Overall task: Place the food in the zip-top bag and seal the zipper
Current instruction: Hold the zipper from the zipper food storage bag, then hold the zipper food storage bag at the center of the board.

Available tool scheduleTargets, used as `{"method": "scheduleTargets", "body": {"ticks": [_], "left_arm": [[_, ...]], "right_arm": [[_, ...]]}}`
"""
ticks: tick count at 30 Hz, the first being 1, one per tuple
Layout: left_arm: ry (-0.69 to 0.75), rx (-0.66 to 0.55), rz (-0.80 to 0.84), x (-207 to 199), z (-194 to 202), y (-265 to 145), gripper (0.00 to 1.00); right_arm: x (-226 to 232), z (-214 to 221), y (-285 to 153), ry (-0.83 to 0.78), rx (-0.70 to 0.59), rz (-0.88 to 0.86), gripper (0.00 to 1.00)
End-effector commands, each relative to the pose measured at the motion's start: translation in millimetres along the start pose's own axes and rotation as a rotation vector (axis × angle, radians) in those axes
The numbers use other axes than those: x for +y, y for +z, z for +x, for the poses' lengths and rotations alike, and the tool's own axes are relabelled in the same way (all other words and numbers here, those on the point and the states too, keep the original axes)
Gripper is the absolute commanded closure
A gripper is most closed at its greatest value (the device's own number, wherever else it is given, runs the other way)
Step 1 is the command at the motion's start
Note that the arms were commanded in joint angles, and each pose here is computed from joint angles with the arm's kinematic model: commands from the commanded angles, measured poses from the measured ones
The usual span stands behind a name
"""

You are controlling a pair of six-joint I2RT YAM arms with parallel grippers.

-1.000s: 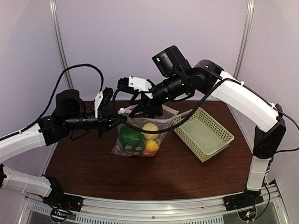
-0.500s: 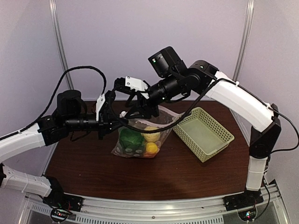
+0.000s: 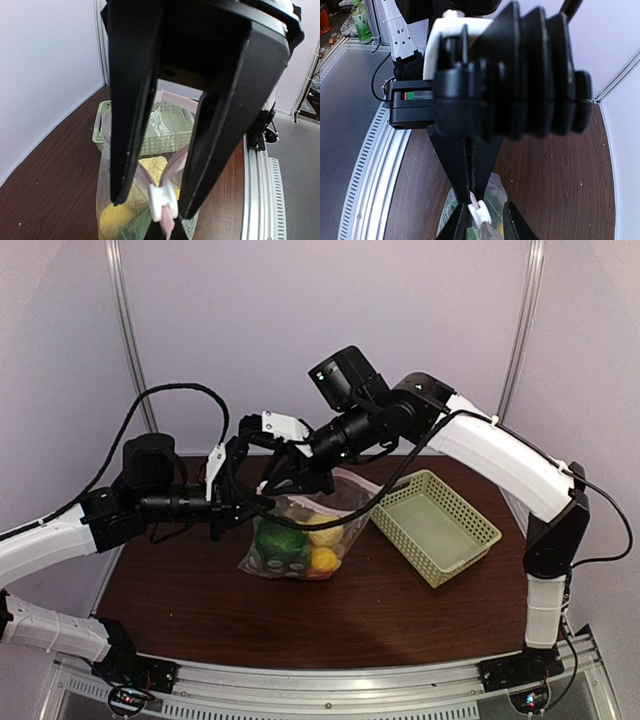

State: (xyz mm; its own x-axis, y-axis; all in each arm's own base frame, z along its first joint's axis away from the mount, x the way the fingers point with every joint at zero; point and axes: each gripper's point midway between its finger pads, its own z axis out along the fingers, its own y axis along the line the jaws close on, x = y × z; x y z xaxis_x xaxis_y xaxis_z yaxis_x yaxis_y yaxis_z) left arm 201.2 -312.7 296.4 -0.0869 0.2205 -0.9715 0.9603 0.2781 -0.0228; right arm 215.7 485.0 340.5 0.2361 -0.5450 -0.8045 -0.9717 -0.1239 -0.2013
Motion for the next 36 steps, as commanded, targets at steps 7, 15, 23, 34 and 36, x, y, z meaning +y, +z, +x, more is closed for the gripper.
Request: {"method": "scheduleTargets", "body": {"ticks": [7, 15, 23, 34, 36], "left_arm": [[0.055, -0.074, -0.004, -2, -28, -6, 1.00], [0.036, -0.067, -0.067, 9, -27, -7, 0.84], [0.044, -0.080, -0.053, 7, -32, -5, 0.82], [0.054, -0.092, -0.045, 5, -35, -8, 1.00], [0.054, -0.099, -0.074, 8, -36, -11, 1.00]], "right_arm": [[8, -3, -4, -0.002, -0.003, -0.031, 0.91], [6, 0, -8, -0.016, 0.016, -0.004, 0.99], [7, -1, -10, -0.017, 0.015, -0.004, 1.00], [4, 7, -9, -0.019, 0.049, 0.017, 1.00], [1, 13, -9, -0.025, 0.077, 0.036, 1.00]]}}
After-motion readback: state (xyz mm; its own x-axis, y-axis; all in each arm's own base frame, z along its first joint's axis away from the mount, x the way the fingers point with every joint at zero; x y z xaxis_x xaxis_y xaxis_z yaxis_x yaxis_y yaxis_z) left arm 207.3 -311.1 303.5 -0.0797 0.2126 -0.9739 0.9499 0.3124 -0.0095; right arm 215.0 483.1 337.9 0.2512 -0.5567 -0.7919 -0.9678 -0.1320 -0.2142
